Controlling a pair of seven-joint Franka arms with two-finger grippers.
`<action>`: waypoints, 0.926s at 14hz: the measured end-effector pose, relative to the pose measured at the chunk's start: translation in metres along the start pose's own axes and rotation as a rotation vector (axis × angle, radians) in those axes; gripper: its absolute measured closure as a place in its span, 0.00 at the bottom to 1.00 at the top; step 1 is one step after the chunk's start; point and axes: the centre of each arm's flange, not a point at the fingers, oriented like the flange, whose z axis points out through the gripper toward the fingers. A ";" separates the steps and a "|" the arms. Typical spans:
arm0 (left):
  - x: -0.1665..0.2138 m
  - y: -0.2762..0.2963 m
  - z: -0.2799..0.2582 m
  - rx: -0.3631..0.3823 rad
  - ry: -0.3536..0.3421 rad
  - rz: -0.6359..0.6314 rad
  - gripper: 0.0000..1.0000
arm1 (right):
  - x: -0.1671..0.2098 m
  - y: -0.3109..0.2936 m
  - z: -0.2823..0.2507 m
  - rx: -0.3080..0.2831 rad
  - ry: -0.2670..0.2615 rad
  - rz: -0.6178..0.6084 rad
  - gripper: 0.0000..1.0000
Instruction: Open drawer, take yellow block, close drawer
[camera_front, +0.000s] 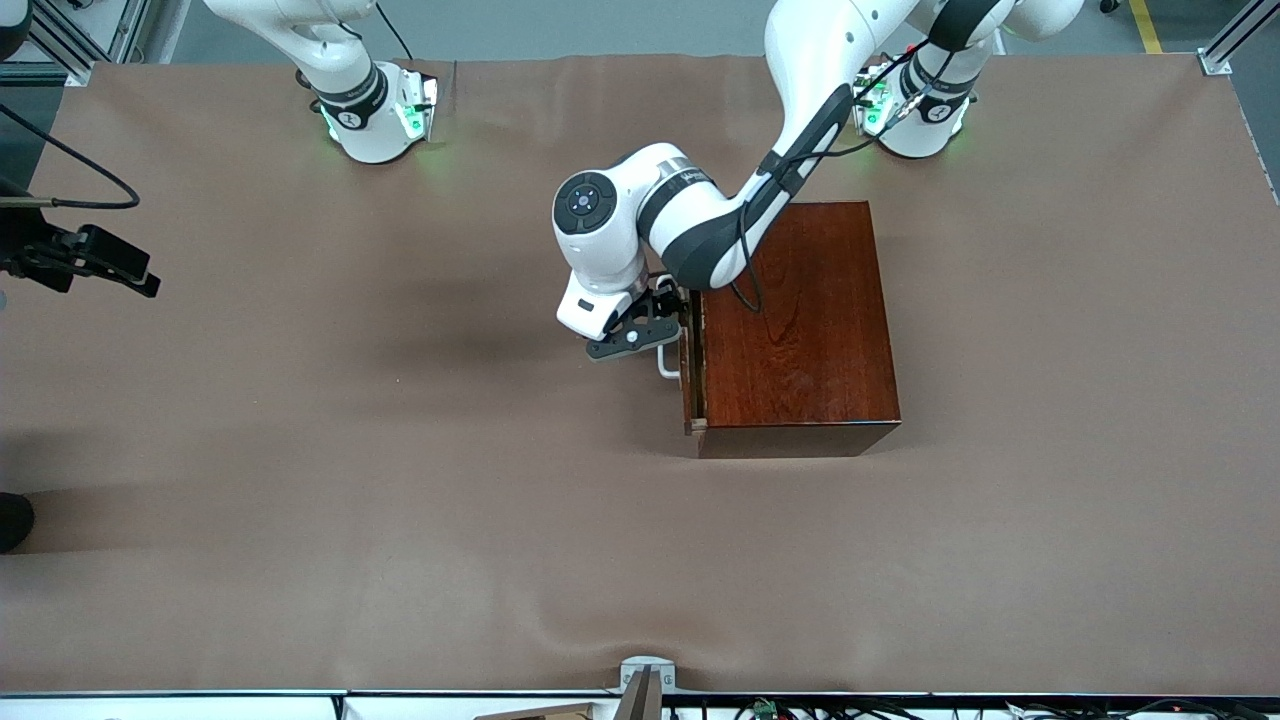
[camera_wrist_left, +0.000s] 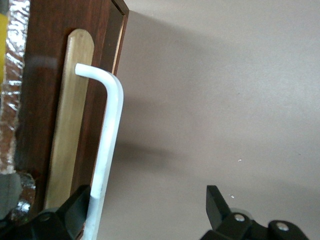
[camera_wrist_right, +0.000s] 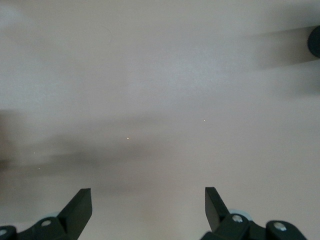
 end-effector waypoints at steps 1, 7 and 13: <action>0.000 0.000 0.000 0.000 0.000 0.000 0.00 | 0.000 0.000 0.000 0.000 0.000 0.000 0.00; -0.001 0.003 0.000 -0.016 0.006 0.003 0.00 | 0.000 -0.001 0.000 0.000 0.004 -0.002 0.00; -0.001 0.003 0.000 -0.022 0.009 0.002 0.00 | 0.001 -0.001 0.000 0.000 0.007 -0.001 0.00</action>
